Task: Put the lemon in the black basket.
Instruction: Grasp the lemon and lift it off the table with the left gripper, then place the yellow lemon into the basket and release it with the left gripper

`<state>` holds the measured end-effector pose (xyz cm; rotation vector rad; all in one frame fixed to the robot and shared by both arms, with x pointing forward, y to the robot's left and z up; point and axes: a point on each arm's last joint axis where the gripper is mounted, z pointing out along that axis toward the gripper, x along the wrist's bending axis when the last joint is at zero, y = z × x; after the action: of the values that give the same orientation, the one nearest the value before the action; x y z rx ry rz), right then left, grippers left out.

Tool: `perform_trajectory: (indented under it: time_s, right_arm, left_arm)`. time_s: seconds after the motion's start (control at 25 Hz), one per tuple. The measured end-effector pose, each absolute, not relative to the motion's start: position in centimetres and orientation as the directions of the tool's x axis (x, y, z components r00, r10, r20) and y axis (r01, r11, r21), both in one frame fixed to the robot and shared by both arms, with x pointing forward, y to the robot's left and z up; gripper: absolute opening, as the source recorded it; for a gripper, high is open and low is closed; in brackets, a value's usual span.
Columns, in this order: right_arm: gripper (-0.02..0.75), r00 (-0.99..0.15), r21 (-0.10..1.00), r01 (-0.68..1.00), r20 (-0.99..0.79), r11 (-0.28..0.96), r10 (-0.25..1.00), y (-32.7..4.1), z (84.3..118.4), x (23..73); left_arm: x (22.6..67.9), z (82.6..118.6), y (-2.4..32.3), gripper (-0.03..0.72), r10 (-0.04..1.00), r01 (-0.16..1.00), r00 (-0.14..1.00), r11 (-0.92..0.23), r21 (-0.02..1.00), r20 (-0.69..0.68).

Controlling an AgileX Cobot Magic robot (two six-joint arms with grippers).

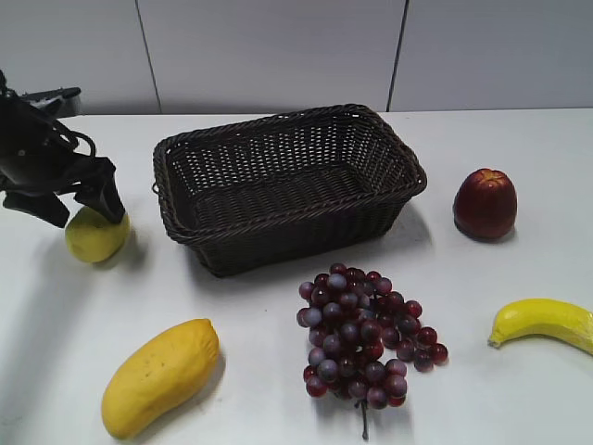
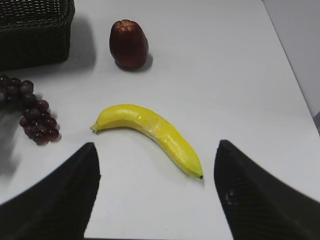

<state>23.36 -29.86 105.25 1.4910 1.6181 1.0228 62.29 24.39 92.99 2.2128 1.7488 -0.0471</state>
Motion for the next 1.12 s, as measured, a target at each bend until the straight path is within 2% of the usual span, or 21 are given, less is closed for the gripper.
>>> perform_trajectory:
  time_s: [0.16,0.28,0.36,0.48,0.6,0.68,0.8,0.92,1.12]
  right_arm:
    - [0.583,-0.092,0.896,0.443,0.017,0.025,0.996,-29.9,105.3,23.4]
    - [0.583,-0.092,0.896,0.443,0.017,0.025,0.996,-29.9,105.3,23.4]
    - [0.583,-0.092,0.896,0.443,0.017,0.025,0.996,-29.9,105.3,23.4]
    - [0.583,-0.092,0.896,0.443,0.017,0.025,0.996,-29.9,105.3,23.4]
    - [0.583,-0.092,0.896,0.443,0.017,0.025,0.996,-29.9,105.3,23.4]
    - [0.583,-0.092,0.896,0.443,0.017,0.025,0.996,-29.9,105.3,23.4]
    - [0.583,-0.092,0.896,0.443,0.017,0.025,0.996,-29.9,105.3,23.4]
    - [0.583,-0.092,0.896,0.443,0.017,0.025,0.996,-29.9,105.3,23.4]
    - [0.583,-0.092,0.896,0.443,0.017,0.025,0.996,-29.9,105.3,23.4]
  left_arm:
    - [62.9,91.3,24.2,0.628,0.936,0.965,0.248,-0.217,0.145,-0.249]
    - [62.9,90.8,24.1,0.577,0.935,0.968,0.244,-0.218,0.125,-0.257]
    - [63.0,91.0,24.1,0.575,0.932,0.968,0.248,-0.226,0.110,-0.263]
    - [63.3,92.2,24.0,0.575,0.923,0.963,0.268,-0.252,0.091,-0.275]
    - [63.7,95.1,23.8,0.574,0.907,0.954,0.300,-0.288,0.085,-0.294]
    - [64.1,97.8,23.6,0.574,0.898,0.946,0.324,-0.302,0.119,-0.299]
    - [64.7,102.7,23.0,0.574,0.880,0.923,0.358,-0.284,0.259,-0.313]
    - [64.8,106.7,20.8,0.574,0.840,0.881,0.418,-0.281,0.381,-0.346]
    - [63.9,108.1,14.5,0.574,0.768,0.807,0.538,-0.349,0.477,-0.348]
